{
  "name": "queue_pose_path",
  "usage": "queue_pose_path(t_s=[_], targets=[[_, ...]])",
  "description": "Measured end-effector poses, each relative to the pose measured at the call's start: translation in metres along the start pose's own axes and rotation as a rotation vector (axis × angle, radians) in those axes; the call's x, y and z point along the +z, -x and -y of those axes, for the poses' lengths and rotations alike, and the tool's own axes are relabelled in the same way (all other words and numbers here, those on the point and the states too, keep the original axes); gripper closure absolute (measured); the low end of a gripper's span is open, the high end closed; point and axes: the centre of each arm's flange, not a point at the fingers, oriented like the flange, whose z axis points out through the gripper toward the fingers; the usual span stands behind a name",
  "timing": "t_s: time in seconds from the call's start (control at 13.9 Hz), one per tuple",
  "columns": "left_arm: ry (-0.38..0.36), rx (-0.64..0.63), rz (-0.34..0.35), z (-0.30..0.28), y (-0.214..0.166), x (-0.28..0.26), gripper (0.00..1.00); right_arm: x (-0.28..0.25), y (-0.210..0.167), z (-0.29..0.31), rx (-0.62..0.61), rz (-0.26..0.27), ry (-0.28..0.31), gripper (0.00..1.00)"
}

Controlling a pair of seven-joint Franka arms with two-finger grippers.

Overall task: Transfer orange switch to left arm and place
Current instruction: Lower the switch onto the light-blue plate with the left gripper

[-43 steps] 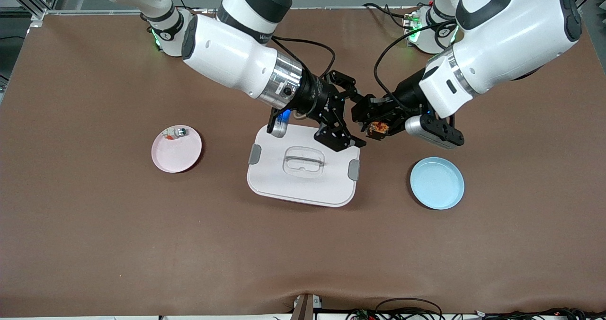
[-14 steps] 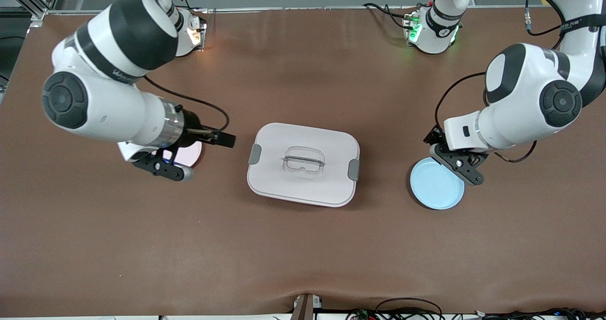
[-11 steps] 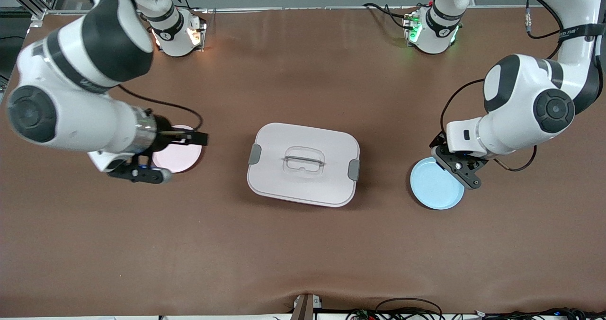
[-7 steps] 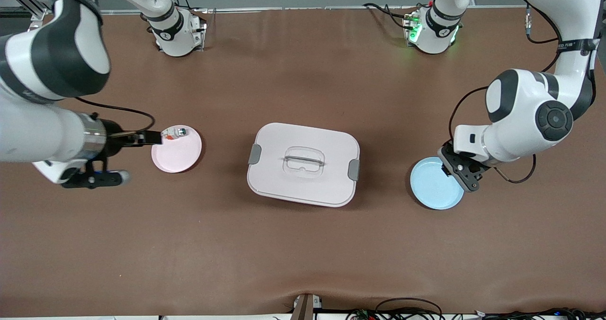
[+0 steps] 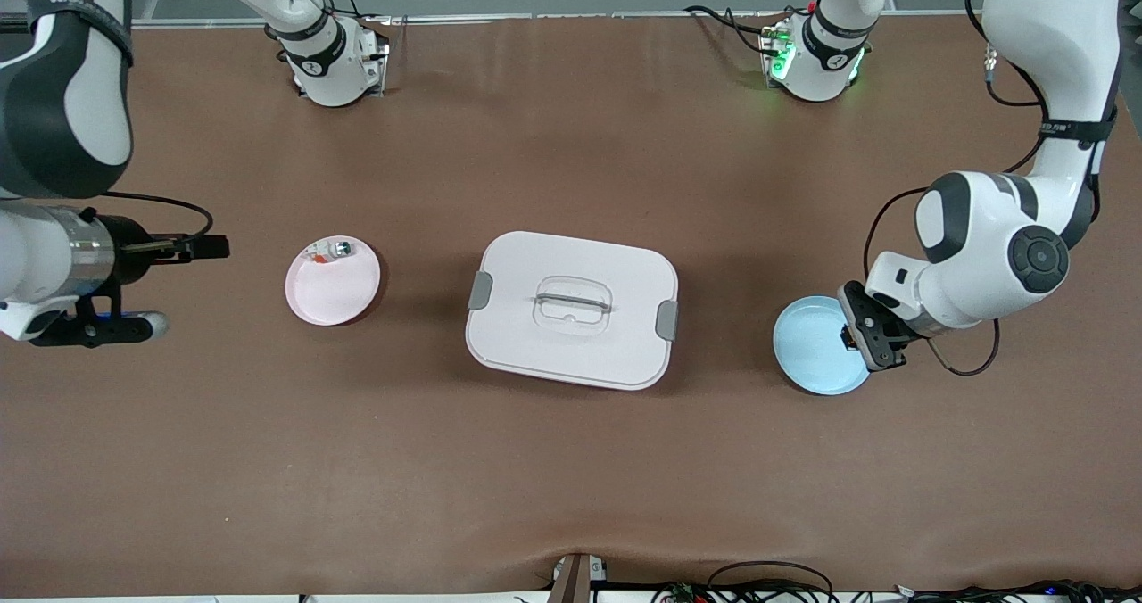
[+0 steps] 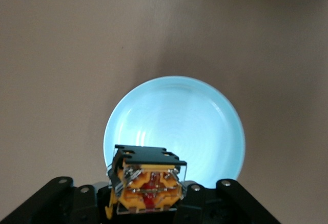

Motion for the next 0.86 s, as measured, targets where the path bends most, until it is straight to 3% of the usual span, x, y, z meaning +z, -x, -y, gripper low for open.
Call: queue_pose_path(t_s=[0.22, 0.36, 0.86], targets=[[-0.01, 0.029, -0.009, 0.002, 0.009, 0.031, 0.97, -0.011, 0.017, -0.019, 0.023, 0.004, -0.014, 0.0], [-0.026, 0.033, -0.016, 0.002, 0.007, 0.047, 0.88, -0.022, 0.032, -0.023, 0.028, -0.001, -0.017, 0.0], [-0.025, 0.05, -0.02, -0.015, 0.0, 0.075, 0.89, -0.021, 0.033, -0.028, 0.043, 0.003, 0.001, 0.0]])
